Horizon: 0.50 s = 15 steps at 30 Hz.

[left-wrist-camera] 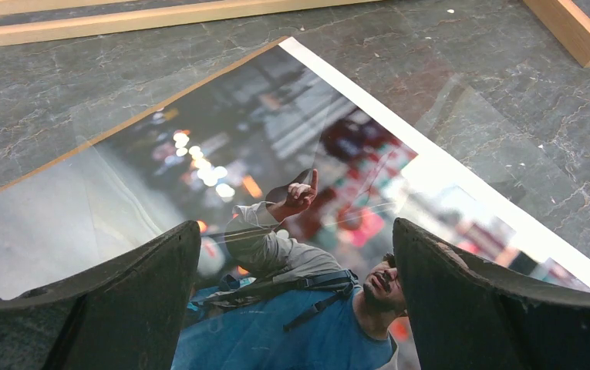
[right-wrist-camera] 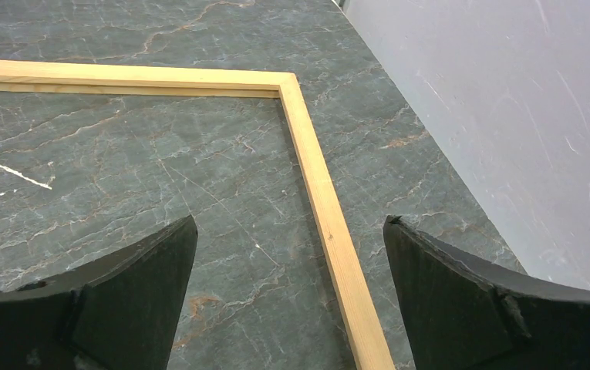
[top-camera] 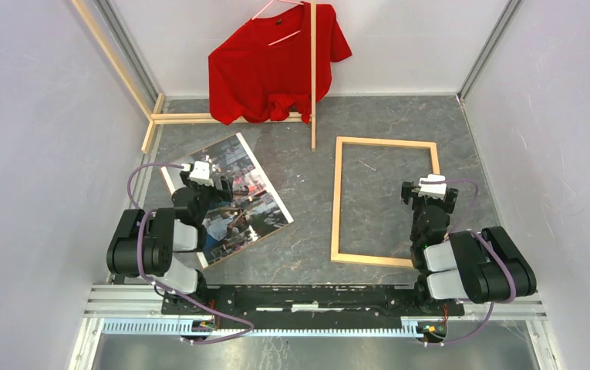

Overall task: Put the photo into the frame
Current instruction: Turn over the photo frame at the center of the board.

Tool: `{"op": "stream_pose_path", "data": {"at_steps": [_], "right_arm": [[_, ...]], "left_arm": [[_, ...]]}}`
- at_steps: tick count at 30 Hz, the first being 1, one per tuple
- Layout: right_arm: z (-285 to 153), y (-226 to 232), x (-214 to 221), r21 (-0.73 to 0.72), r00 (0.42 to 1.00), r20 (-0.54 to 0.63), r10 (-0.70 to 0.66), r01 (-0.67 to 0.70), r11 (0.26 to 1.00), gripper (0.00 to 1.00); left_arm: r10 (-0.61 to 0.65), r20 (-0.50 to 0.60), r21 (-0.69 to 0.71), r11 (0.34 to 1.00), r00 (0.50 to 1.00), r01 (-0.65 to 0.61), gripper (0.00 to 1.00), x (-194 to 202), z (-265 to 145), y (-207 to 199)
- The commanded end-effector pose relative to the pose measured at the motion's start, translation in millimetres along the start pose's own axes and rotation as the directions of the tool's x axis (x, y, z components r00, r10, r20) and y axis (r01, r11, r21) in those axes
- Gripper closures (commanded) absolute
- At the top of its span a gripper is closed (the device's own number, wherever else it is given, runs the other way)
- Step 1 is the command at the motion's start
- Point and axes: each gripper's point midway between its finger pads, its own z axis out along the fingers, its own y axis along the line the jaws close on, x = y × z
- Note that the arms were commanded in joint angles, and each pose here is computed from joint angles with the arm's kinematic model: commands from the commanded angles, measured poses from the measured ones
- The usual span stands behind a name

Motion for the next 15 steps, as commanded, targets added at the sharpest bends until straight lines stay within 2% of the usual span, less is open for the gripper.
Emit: {"op": "stream_pose_path", "data": {"at_steps": [1,8,12,14,15], "right_arm": [[-21,-5,19,-0.014,0.999,-0.029,-0.024,0.024,1.000,0.02],[-21,-5,19,-0.016,0.999,-0.029,-0.024,0.024,1.000,0.02],[-22,-18,21,0.071,0.999,-0.048,0.014,-0.011,0.997,0.02],[-20,-17,12,0.059,1.000,-0.023,0.008,-0.007,0.998,0.02],[-15,-21,15,0.104,0.998,-0.069,0.005,0.002,0.995,0.02]], "left_arm": [[-0.015,0.052,-0.023,1.000,0.999,0.016,0.00,-15,4,5],[-0.016,0.050,-0.021,1.000,0.999,0.017,0.00,-14,5,4],[-0.015,0.055,-0.016,1.000,0.998,0.016,0.00,-18,5,4],[-0.033,-0.001,-0.029,0.999,0.999,0.033,0.00,-23,12,8],[-0.033,-0.061,-0.037,0.999,0.998,0.031,0.00,-24,17,12]]}}
